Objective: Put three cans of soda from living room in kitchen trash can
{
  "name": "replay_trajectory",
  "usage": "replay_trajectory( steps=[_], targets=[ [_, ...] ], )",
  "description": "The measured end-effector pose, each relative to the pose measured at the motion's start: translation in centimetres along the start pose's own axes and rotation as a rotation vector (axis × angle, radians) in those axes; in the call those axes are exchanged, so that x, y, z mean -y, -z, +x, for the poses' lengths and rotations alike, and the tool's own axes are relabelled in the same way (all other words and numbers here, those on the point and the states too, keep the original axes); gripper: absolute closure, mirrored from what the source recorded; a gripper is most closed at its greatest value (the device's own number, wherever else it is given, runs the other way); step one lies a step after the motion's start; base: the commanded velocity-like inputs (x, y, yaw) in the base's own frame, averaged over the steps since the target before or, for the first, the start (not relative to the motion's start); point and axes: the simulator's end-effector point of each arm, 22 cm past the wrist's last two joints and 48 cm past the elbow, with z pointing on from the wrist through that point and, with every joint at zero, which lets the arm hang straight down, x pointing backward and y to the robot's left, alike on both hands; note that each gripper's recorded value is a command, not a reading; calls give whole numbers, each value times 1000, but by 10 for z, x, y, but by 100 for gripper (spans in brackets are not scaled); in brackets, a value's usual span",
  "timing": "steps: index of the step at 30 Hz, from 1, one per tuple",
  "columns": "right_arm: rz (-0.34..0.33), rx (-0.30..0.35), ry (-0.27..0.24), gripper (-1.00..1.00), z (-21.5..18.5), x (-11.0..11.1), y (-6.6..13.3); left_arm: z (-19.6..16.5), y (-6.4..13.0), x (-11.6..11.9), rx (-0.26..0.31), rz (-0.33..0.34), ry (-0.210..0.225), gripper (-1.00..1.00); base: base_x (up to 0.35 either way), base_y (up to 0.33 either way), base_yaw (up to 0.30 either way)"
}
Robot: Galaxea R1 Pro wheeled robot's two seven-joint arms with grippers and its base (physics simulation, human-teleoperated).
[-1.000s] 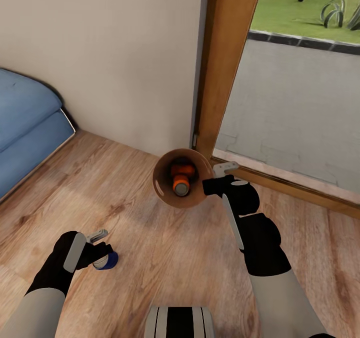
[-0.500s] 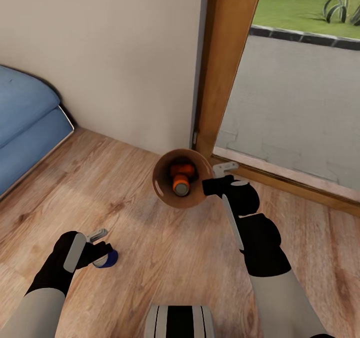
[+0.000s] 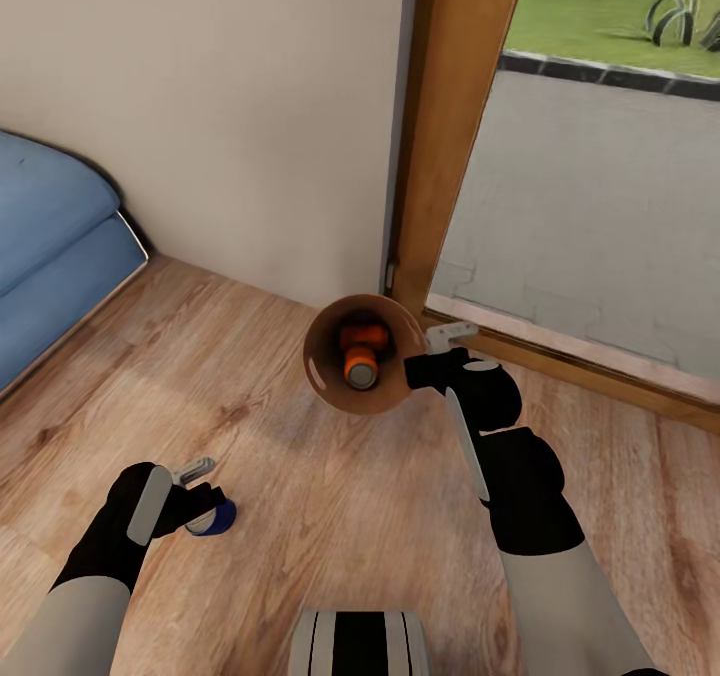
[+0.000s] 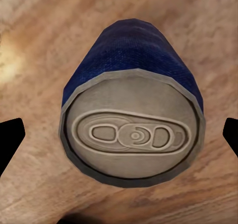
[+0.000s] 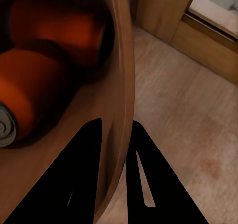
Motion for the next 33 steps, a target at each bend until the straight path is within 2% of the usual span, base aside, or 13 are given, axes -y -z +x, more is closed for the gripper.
replay_trajectory(
  steps=[8, 12, 24, 25, 33],
  targets=[
    [-3, 0, -1, 100, 0, -1, 0, 0, 0, 0, 1, 0, 0, -100, 0, 0, 0],
    [-6, -17, -3, 100, 9, -1, -8, 4, -8, -2, -13, -7, 0, -100, 0, 0, 0],
    [-6, -16, -3, 100, 8, -1, -8, 4, -8, -2, -13, -9, -2, -100, 0, 0, 0],
    [-6, -16, -2, 100, 8, -1, -7, 4, -8, -2, -13, -9, -2, 100, 0, 0, 0],
    [-9, -15, -3, 100, 8, -2, -7, 8, -10, 0, -22, -2, 2, 100, 0, 0, 0]
  ],
)
